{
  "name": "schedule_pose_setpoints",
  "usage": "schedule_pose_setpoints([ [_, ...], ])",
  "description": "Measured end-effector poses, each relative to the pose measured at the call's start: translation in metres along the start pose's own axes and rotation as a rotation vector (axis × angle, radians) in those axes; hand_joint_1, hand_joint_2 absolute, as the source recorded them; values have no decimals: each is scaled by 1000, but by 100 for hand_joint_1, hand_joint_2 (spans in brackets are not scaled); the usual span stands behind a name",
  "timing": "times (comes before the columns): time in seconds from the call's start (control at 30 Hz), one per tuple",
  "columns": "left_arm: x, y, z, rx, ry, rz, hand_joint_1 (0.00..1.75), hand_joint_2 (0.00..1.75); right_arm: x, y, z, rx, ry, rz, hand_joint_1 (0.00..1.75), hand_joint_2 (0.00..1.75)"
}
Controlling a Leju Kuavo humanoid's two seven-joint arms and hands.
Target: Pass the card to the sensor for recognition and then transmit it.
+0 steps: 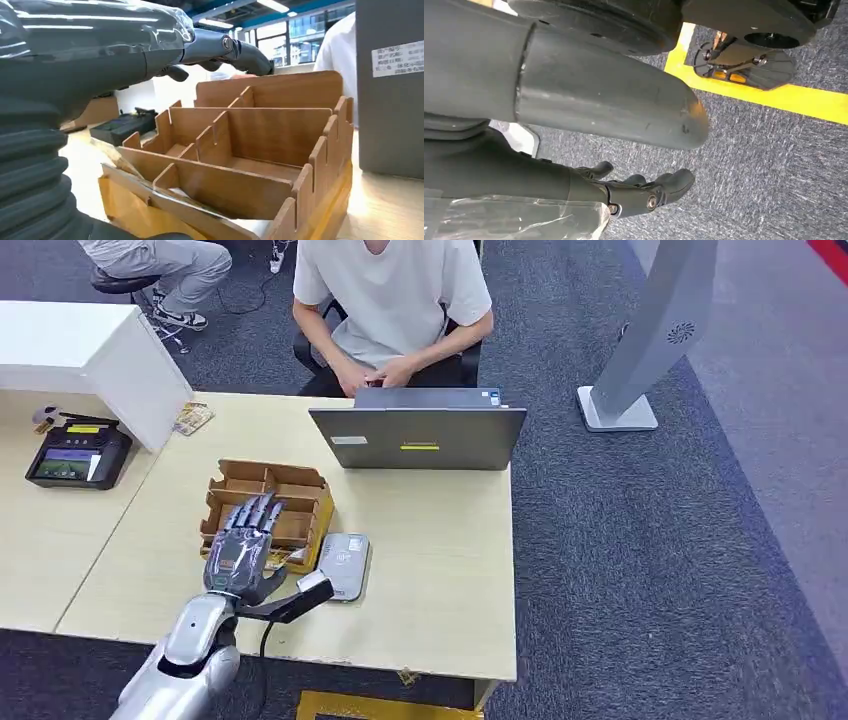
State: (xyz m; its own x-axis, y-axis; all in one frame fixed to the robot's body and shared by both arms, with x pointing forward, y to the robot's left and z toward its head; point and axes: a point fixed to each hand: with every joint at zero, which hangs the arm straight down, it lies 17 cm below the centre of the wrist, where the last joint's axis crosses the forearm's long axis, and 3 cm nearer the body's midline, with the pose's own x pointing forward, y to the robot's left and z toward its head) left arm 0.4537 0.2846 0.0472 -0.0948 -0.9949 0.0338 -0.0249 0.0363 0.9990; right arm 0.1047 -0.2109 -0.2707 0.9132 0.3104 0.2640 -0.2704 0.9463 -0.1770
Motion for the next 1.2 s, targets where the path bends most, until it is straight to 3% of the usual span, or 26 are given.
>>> schedule_pose_setpoints([
  [0.57,-1,-7,1,-44,33,1,0,175,-1,-1,0,-6,2,-12,0,0],
  [1.2,10,11,1,2,30,-4,0,175,-4,-2,0,-13,11,-38,0,0],
])
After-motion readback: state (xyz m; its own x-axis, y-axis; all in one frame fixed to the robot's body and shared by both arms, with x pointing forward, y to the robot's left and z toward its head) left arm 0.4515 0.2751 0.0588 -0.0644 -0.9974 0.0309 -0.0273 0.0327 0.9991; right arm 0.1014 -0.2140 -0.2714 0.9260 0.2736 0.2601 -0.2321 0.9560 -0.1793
